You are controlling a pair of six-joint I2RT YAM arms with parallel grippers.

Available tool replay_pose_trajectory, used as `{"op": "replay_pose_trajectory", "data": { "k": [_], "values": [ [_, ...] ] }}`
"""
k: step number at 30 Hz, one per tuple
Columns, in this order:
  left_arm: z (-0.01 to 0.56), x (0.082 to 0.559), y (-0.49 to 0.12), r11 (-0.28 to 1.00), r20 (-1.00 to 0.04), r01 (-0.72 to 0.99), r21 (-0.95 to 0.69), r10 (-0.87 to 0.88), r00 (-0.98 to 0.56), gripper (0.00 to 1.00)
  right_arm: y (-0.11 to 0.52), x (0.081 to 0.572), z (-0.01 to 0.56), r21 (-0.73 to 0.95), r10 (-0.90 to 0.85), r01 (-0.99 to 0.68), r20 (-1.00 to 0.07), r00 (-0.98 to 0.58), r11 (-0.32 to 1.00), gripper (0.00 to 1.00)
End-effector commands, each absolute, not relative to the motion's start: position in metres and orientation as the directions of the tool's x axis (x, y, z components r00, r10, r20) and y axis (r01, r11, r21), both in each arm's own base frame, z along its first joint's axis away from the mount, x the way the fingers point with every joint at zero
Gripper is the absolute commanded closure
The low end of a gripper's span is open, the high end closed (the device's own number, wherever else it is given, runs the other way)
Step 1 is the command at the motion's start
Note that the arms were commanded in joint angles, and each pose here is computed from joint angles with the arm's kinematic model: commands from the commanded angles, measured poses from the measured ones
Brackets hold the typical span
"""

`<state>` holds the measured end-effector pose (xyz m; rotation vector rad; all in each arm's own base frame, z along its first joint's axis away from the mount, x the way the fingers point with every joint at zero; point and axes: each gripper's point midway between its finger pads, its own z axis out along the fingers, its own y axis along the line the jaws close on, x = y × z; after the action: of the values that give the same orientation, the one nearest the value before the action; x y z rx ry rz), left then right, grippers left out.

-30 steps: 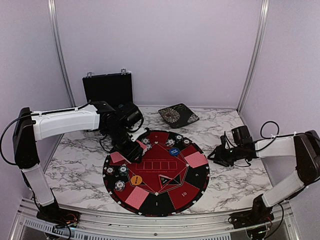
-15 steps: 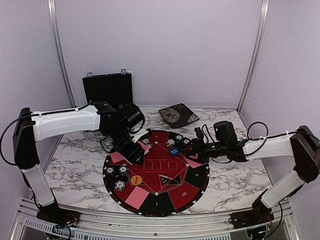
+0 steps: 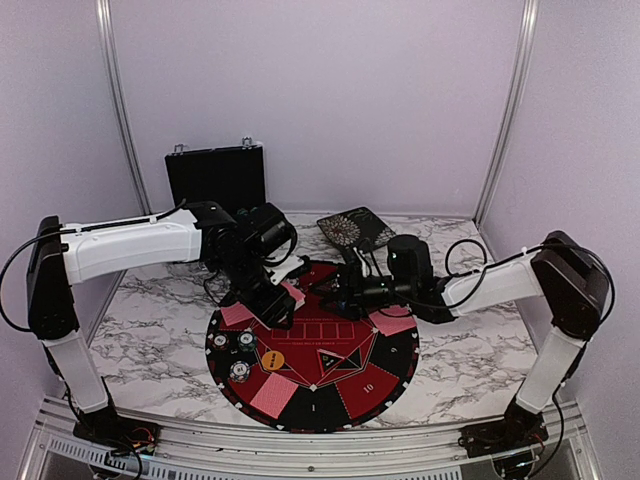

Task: Distribute texas hold em gaming equipment
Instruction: Pick up the poker card from the face-down deck piles.

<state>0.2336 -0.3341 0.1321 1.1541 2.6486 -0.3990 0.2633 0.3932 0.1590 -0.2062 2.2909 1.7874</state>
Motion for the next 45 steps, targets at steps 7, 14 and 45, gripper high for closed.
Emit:
{"op": "replay_pose_trajectory", "data": {
  "k": [7,14,45],
  "values": [
    [0.145,0.230,-0.339,0.638,-0.320,0.753,-0.161,0.688,-0.651,0.61,0.417,0.262,0.185,0.949,0.010,-0.280,-0.284,-0.959,0.145,0.30],
    [0.146,0.230,-0.341,0.636,-0.323,0.755,-0.158,0.689,-0.649,0.61,0.428,0.260,0.185,0.948,-0.008,-0.287,-0.289,-0.957,0.138,0.31],
    [0.150,0.229,-0.333,0.641,-0.334,0.756,-0.133,0.689,-0.643,0.61,0.428,0.269,0.158,0.926,0.016,-0.272,-0.286,-0.958,0.261,0.46]
  ]
}}
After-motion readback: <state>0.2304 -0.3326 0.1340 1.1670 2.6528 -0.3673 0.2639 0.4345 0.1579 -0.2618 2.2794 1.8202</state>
